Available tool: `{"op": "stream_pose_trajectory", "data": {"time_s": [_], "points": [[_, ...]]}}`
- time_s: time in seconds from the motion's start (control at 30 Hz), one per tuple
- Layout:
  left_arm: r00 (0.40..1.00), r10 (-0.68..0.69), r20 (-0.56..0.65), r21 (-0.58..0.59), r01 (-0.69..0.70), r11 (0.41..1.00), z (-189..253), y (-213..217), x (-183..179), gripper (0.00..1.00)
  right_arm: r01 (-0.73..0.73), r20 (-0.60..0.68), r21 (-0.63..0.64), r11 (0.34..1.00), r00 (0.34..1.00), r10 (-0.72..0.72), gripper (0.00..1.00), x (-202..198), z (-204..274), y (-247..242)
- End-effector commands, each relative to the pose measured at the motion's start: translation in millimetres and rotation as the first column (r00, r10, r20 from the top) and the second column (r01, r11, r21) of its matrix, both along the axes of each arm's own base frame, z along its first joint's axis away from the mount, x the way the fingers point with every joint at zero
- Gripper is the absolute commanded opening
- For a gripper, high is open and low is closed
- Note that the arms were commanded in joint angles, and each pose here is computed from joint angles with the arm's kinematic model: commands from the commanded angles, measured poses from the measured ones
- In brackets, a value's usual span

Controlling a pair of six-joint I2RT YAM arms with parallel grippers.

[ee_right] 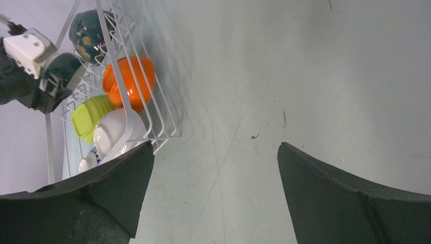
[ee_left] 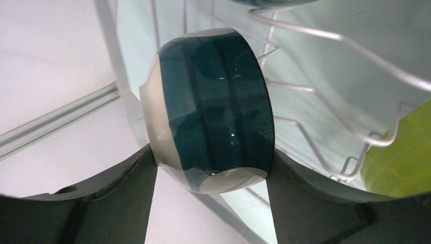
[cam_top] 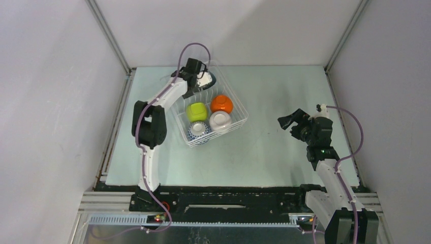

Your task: Unload the bowls from the dish rack

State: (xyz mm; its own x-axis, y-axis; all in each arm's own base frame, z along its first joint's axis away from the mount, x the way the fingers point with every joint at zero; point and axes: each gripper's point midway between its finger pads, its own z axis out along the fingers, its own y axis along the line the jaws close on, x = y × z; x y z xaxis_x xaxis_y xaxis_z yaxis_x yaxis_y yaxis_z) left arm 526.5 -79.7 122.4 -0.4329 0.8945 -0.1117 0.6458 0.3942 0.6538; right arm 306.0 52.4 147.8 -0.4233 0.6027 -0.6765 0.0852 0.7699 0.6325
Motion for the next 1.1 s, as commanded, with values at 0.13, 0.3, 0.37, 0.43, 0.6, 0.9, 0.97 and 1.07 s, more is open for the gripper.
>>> {"op": "stream_pose_trajectory", "data": {"time_s": [0.13,0.3,0.37,0.43,0.6,0.9,0.97,1.07], "points": [[0.957,0.082,0.279,-0.066,-0.067,0.996,123,7,-5,0.51,0.002,0.045,0.008,1.0,0.999,-0.003,1.0,4,11,0],[0.954,0.088,0.287,-0.079,-0.068,0.995,128,5,-13,0.51,0.002,0.047,0.008,1.0,0.999,-0.003,1.0,3,12,0],[0.953,0.087,0.291,-0.089,-0.064,0.994,131,2,-18,0.51,0.001,0.05,0.008,1.0,0.999,-0.001,1.0,3,13,0],[0.947,0.09,0.309,-0.127,-0.053,0.99,138,-4,-23,0.51,0.0,0.053,0.007,1.0,0.999,-0.001,1.0,3,14,0],[0.931,0.108,0.348,-0.227,-0.028,0.973,157,-13,-33,0.5,0.0,0.05,0.006,1.0,0.999,0.0,1.0,3,13,0],[0.957,0.113,0.269,-0.203,-0.059,0.977,114,-12,-33,0.45,-0.004,0.054,0.007,1.0,0.999,0.003,1.0,2,15,1],[0.956,0.124,0.266,-0.199,-0.072,0.977,109,-10,-30,0.45,-0.005,0.055,0.008,1.0,0.998,0.005,1.0,2,15,1],[0.955,0.135,0.264,-0.224,-0.075,0.972,106,-10,-27,0.46,-0.006,0.055,0.008,1.0,0.998,0.005,1.0,2,15,1]]}}
